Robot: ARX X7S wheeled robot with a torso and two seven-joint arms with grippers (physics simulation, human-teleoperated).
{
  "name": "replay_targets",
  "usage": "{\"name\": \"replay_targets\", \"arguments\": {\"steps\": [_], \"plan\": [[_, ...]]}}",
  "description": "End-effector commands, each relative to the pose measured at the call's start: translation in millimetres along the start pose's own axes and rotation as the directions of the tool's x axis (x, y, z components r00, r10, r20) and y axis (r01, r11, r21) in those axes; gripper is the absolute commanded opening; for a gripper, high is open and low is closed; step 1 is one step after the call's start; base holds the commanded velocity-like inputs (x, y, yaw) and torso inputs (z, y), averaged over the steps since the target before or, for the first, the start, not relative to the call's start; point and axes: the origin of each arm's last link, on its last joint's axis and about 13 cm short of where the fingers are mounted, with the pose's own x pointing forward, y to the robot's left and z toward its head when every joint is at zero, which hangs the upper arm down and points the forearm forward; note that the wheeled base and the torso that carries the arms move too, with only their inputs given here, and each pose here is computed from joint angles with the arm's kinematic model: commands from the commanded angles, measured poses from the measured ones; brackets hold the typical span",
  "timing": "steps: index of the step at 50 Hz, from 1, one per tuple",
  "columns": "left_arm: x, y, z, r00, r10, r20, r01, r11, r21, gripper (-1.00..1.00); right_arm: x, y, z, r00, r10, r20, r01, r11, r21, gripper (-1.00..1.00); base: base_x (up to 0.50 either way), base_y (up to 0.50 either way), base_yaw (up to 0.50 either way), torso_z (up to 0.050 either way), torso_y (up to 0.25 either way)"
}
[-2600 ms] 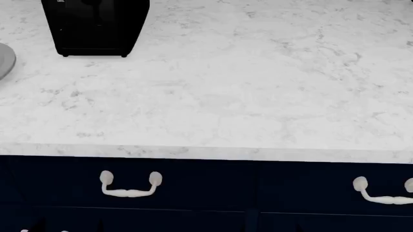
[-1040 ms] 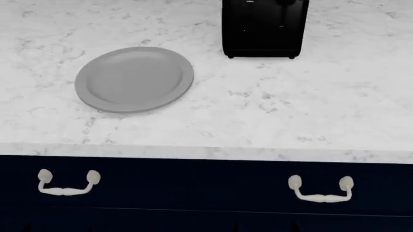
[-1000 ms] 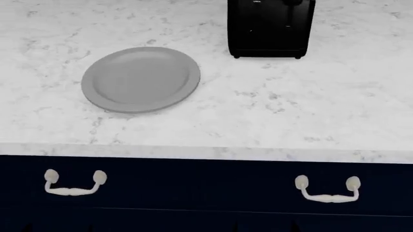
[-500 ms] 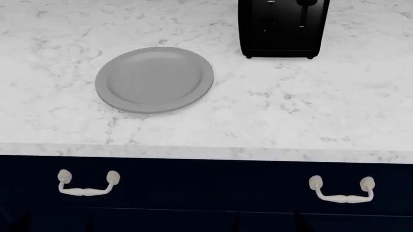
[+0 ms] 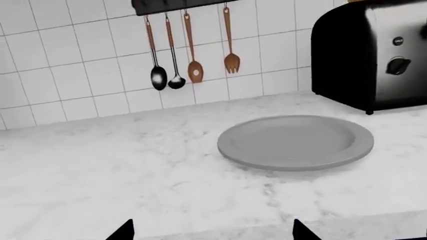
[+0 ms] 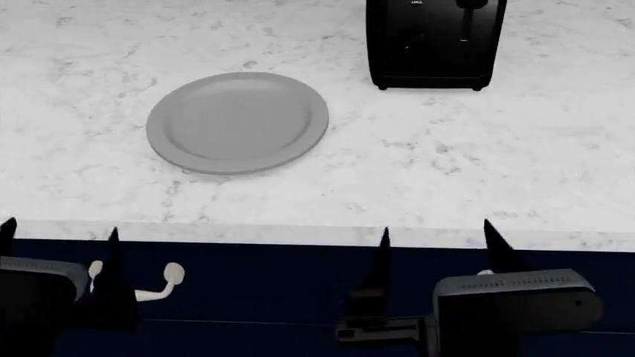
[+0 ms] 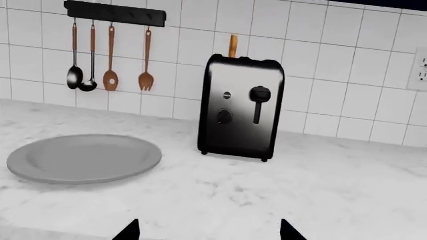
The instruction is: Place the toasted item on a plate.
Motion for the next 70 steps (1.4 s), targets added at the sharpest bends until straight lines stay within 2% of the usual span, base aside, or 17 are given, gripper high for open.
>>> {"name": "replay_targets", "arguments": {"steps": [1, 11, 17, 33, 59, 70], "plan": [[12, 10.6, 30, 1.0, 0.003, 0.03, -0.003, 1.0, 0.009, 1.0, 6, -14.3, 33, 0.999, 0.005, 0.036, -0.004, 0.999, -0.032, 1.0, 0.0, 0.0, 0.0, 0.0, 0.0], [24, 16.4, 47, 0.999, -0.004, 0.04, 0.002, 0.999, 0.033, 1.0, 17, -24.7, 57, 0.998, -0.003, 0.067, 0.006, 0.999, -0.041, 1.0, 0.0, 0.0, 0.0, 0.0, 0.0], [26, 16.7, 51, 0.999, 0.001, 0.046, -0.002, 1.0, 0.01, 1.0, 25, -27.0, 69, 0.996, 0.009, 0.086, -0.006, 1.0, -0.03, 1.0, 0.0, 0.0, 0.0, 0.0, 0.0], [26, 15.7, 52, 0.999, -0.018, 0.029, 0.017, 0.999, 0.035, 1.0, 29, -26.5, 71, 0.996, 0.016, 0.09, -0.014, 1.0, -0.027, 1.0, 0.0, 0.0, 0.0, 0.043, 0.0], [23, 16.4, 54, 0.999, -0.018, 0.043, 0.017, 1.0, 0.026, 1.0, 27, -23.9, 70, 0.996, 0.029, 0.086, -0.026, 0.999, -0.031, 1.0, 0.0, 0.0, 0.0, 0.05, 0.0], [18, 17.6, 59, 0.998, -0.021, 0.056, 0.019, 0.999, 0.04, 1.0, 24, -24.3, 75, 0.994, 0.029, 0.105, -0.025, 0.999, -0.039, 1.0, 0.15, 0.0, 0.0, 0.0, 0.0]]}}
